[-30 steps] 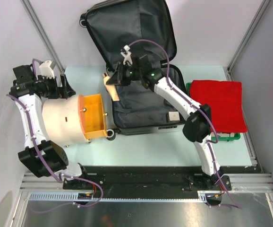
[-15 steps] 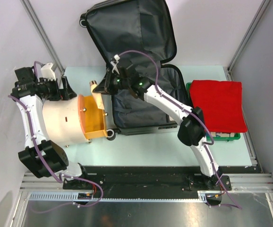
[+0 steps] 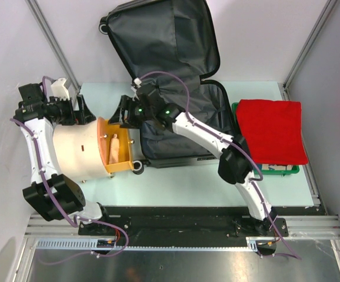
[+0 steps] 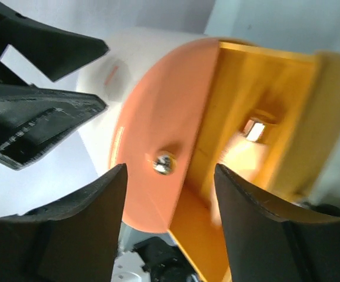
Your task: Open, take out, and arrange the luggage
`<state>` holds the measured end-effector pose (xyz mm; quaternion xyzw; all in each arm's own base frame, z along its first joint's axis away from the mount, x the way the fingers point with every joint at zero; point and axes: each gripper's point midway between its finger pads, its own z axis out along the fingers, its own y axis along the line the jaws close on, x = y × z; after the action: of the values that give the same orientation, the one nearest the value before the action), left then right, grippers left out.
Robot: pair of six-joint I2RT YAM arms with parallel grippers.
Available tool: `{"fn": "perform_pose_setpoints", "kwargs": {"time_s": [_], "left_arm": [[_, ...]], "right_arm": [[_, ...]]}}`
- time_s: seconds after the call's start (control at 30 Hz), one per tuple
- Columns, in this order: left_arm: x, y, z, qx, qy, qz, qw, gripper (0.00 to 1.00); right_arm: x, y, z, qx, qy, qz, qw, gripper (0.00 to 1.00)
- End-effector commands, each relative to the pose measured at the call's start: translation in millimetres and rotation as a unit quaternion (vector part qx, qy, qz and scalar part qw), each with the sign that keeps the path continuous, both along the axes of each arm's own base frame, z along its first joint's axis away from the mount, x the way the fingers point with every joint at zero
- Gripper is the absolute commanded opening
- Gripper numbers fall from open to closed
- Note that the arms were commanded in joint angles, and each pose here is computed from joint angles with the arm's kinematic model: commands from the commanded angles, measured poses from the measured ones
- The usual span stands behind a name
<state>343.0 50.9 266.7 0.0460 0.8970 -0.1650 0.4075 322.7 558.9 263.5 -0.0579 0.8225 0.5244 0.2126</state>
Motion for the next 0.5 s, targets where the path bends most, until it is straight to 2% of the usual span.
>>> {"fn": "perform_pose_setpoints", "kwargs": {"time_s": [0.0,0.03,0.07,0.1,0.13,0.23,0.3,0.33,0.47], "left_arm": [[-5.1,-11.7,18.6,-0.005,-0.03,-0.016,0.999,0.98],[-5.3,-12.3,18.4,-0.005,-0.03,-0.017,0.999,0.98],[-5.8,-12.9,19.5,-0.005,-0.031,-0.017,0.999,0.98],[-6.2,-12.3,19.9,-0.004,-0.032,-0.016,0.999,0.98],[-7.0,-12.1,20.4,-0.003,-0.032,-0.015,0.999,0.98],[-7.2,-11.4,17.5,-0.002,-0.029,-0.014,0.999,0.98],[-6.7,-11.6,14.3,-0.004,-0.025,-0.016,1.0,0.98],[-5.4,-11.0,12.5,-0.006,-0.022,-0.016,1.0,0.98],[-4.3,-10.1,6.9,-0.009,-0.014,-0.014,1.0,0.96]], "right_arm": [[29.3,-50.2,48.7,0.029,-0.098,0.004,0.995,0.63],[45.2,-66.5,48.9,0.034,-0.107,-0.008,0.994,0.59],[44.2,-80.3,25.1,0.018,-0.092,-0.002,0.996,0.58],[42.8,-87.3,21.1,0.021,-0.091,0.01,0.996,0.57],[46.3,-95.4,14.1,0.02,-0.086,0.005,0.996,0.45],[41.0,-104.6,-13.3,-0.007,-0.075,0.029,0.997,0.28],[28.4,-92.1,-30.3,-0.016,-0.079,0.067,0.995,0.23],[26.2,-86.9,-36.5,-0.02,-0.081,0.076,0.994,0.17],[14.7,-56.9,-43.4,-0.013,-0.107,0.125,0.986,0.14]]}}
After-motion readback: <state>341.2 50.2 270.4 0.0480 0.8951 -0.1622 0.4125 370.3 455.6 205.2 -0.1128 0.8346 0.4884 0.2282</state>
